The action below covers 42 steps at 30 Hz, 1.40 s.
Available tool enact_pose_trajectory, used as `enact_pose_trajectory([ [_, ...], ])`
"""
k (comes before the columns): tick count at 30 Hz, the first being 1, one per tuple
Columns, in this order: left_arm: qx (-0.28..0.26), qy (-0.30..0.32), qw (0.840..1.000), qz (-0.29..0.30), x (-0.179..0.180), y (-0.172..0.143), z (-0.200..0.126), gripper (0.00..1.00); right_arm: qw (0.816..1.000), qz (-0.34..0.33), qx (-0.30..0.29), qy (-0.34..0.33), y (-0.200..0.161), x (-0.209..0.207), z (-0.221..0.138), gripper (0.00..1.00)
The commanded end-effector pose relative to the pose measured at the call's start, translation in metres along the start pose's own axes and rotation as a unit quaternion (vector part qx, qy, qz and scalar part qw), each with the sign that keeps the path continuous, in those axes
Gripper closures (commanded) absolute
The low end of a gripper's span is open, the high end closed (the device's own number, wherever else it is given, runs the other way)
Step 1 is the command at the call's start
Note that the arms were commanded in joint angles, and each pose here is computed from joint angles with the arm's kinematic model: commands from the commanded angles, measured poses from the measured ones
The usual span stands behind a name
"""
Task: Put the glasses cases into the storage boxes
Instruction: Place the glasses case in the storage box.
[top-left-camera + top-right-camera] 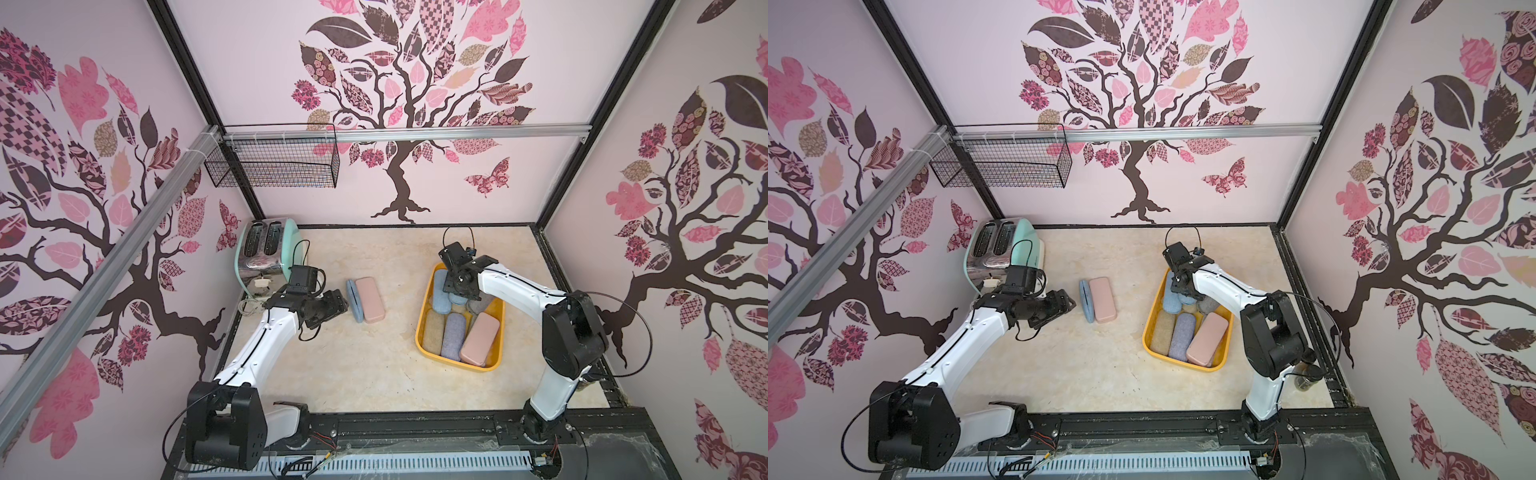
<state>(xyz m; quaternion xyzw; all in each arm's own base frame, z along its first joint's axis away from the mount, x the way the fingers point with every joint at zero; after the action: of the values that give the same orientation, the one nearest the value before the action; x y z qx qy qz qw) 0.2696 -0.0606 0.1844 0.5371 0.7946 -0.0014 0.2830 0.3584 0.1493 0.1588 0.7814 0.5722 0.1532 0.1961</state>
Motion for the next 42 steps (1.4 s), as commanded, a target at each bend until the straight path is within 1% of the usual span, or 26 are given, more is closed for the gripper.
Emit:
enact_pose_trajectory([
  [1, 0.003, 0.007, 1.000, 0.007, 0.000, -0.001, 0.002, 0.20, 1.000, 0.006, 0.002, -0.015, 0.004, -0.002, 0.011, 0.29],
  [2, 0.004, 0.006, 1.000, 0.009, -0.001, -0.002, 0.002, 0.20, 1.000, 0.005, 0.001, -0.016, 0.005, -0.002, 0.011, 0.25],
  [4, 0.005, 0.008, 1.000, 0.012, -0.001, -0.002, 0.002, 0.20, 1.000, 0.002, -0.003, -0.012, 0.008, -0.001, 0.008, 0.21],
  [8, 0.002, 0.016, 1.000, 0.017, -0.002, -0.003, 0.002, 0.20, 1.000, -0.003, -0.017, 0.001, 0.017, 0.001, -0.006, 0.20],
  [13, 0.004, 0.024, 0.999, 0.021, -0.001, -0.002, 0.004, 0.20, 0.999, -0.006, -0.030, 0.019, 0.029, -0.001, -0.037, 0.21],
  [17, 0.006, 0.029, 0.999, 0.019, -0.002, 0.001, 0.007, 0.19, 0.998, -0.005, -0.050, 0.039, 0.028, -0.009, -0.067, 0.21],
  [20, 0.007, 0.035, 0.999, 0.017, -0.005, 0.007, 0.007, 0.20, 0.996, -0.003, -0.058, 0.065, 0.020, -0.018, -0.086, 0.24],
  [22, -0.002, 0.034, 0.999, 0.020, -0.011, 0.014, 0.003, 0.20, 0.994, -0.004, -0.063, 0.087, 0.012, -0.023, -0.097, 0.26],
  [27, -0.024, 0.037, 0.998, 0.045, -0.044, 0.040, -0.008, 0.25, 0.986, -0.004, -0.071, 0.149, -0.010, -0.032, -0.115, 0.29],
  [30, -0.023, 0.062, 0.996, 0.066, -0.057, 0.048, 0.002, 0.27, 0.983, -0.005, -0.065, 0.171, -0.022, -0.037, -0.119, 0.31],
  [32, -0.010, 0.079, 0.994, 0.078, -0.063, 0.048, 0.015, 0.26, 0.982, -0.006, -0.064, 0.178, -0.026, -0.040, -0.122, 0.31],
  [36, 0.021, 0.127, 0.985, 0.117, -0.073, 0.044, 0.050, 0.23, 0.979, -0.007, -0.065, 0.191, -0.029, -0.042, -0.127, 0.31],
  [39, 0.035, 0.165, 0.979, 0.114, -0.068, 0.046, 0.069, 0.23, 0.979, -0.008, -0.064, 0.193, -0.030, -0.042, -0.128, 0.31],
  [42, 0.033, 0.171, 0.979, 0.108, -0.069, 0.050, 0.077, 0.24, 0.979, -0.008, -0.065, 0.193, -0.031, -0.043, -0.128, 0.31],
])
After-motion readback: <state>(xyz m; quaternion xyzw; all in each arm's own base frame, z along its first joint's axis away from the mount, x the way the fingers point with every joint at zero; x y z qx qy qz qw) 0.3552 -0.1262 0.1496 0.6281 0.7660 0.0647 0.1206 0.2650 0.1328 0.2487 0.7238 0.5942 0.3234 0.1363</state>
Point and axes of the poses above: each gripper's point midway between its finger pads, its own z axis out along the fingers, its own x axis along the line the jaws close on, y = z × x, the point moved 7 cm from there along -z, back along the fingers, and after that the axes turned 3 degrees about -z, right-handed, at the moved point
